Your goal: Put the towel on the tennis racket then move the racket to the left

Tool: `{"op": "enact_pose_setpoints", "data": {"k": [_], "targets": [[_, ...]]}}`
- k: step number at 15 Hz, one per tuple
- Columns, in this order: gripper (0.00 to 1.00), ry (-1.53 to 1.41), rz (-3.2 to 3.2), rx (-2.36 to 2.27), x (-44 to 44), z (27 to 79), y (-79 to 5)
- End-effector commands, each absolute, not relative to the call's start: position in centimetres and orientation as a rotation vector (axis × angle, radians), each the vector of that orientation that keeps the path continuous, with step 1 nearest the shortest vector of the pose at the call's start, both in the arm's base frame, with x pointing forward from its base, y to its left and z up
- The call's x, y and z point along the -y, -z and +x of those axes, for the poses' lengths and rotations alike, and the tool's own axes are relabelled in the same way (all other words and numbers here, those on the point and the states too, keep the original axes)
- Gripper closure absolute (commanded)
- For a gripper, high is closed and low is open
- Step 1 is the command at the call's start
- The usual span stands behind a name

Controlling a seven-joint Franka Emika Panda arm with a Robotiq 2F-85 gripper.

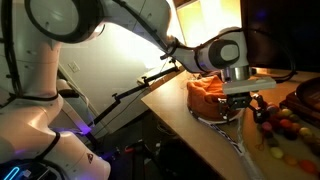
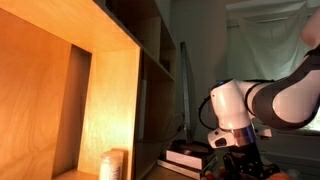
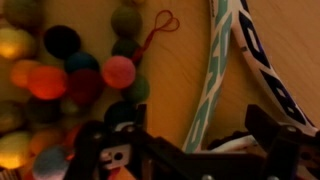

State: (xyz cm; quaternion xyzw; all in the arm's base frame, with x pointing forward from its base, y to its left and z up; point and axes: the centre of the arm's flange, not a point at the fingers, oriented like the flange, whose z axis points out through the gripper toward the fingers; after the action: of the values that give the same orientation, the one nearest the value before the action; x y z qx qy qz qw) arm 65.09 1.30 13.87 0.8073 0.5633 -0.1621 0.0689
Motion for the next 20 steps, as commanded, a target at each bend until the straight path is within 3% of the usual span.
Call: {"op": "enact_pose_setpoints", "data": {"k": [1, 18, 20], "targets": [[0.00, 0.424, 2.324, -1.847, -1.4, 64.8, -13.4], [0.00, 0.403, 2.182, -1.960, -2.0, 64.5, -12.2], [0.26, 0.414, 2.187, -1.925, -2.1, 64.7, -12.0]]}}
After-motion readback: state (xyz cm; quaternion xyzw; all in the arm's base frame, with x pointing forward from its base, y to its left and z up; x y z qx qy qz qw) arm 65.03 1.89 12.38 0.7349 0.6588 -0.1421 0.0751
